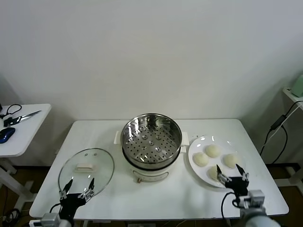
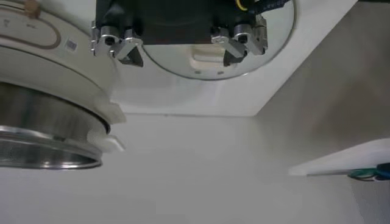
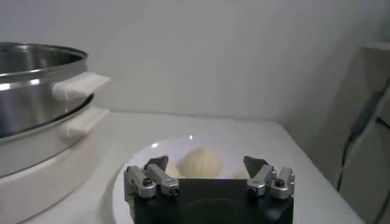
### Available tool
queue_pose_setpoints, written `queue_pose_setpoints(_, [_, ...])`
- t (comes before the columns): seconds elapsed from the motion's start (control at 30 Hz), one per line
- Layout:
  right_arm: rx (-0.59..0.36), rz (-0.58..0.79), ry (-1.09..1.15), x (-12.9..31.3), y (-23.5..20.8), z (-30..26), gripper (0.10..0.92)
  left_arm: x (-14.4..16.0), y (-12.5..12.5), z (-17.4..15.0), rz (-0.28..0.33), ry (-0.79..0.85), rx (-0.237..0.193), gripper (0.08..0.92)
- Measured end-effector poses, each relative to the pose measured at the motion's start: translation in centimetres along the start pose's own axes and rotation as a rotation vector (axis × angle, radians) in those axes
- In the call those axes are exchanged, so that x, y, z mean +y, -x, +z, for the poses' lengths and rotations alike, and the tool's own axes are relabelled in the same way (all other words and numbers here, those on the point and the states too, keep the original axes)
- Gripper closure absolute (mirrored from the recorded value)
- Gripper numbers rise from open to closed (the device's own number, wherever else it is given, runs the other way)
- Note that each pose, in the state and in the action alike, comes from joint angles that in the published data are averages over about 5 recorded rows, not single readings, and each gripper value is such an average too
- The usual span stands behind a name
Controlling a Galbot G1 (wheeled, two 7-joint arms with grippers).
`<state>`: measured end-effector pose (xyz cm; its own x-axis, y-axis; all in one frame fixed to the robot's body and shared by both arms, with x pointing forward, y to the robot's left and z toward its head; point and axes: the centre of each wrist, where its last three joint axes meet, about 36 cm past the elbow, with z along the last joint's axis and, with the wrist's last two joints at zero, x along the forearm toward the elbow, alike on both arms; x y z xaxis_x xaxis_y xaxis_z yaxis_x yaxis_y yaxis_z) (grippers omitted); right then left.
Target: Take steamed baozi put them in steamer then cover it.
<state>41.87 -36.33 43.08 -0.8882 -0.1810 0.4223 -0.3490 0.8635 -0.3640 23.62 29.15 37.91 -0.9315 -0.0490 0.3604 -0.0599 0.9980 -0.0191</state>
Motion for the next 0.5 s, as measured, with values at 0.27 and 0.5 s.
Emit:
queue_pose_setpoints(0.27, [0.023,-0.325,-0.447,-9.2,5.6,-5.1,0.200,-0.6,-0.6,-0.1,0.022,0.008,-0.007,0.177])
queue_pose_setpoints(0.5, [0.144,-0.629,-0.682,-13.5,10.2,-9.1,0.200,-1.0,-1.0,0.2,0.038,0.015,-0.005,0.177])
